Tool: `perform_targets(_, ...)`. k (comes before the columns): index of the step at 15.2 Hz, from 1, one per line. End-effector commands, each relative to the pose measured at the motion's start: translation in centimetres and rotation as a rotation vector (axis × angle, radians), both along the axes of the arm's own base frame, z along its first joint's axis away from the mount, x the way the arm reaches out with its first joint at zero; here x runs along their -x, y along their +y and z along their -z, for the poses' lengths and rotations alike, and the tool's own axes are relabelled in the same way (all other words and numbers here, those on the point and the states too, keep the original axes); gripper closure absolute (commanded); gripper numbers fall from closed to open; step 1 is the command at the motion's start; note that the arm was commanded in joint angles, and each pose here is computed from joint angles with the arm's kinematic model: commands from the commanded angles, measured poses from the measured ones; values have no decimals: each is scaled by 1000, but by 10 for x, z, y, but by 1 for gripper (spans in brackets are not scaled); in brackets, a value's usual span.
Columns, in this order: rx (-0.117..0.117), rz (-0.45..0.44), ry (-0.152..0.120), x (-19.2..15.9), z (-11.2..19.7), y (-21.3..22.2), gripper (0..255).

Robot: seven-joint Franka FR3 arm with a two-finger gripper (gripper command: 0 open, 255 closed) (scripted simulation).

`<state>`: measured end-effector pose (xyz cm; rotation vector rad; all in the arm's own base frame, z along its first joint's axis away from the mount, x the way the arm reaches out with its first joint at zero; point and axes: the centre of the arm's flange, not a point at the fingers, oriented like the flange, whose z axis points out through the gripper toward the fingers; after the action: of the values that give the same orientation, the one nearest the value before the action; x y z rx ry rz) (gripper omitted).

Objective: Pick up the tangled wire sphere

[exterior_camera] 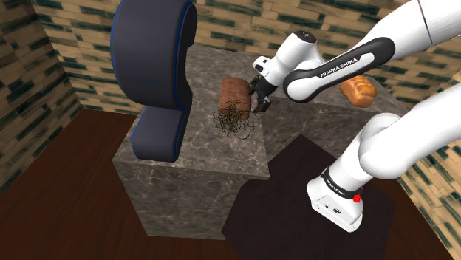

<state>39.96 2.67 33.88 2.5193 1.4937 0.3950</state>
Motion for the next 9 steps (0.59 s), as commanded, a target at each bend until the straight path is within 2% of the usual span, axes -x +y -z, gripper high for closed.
perform_targets(1,2,-8,-4,0,11,0,0)
perform_targets(5,2,-8,-4,0,35,0,0)
perform_targets(7,2,-8,-4,0,35,0,0)
perform_targets(8,2,-8,-4,0,35,0,255)
perform_targets(9,2,-8,-4,0,36,0,255)
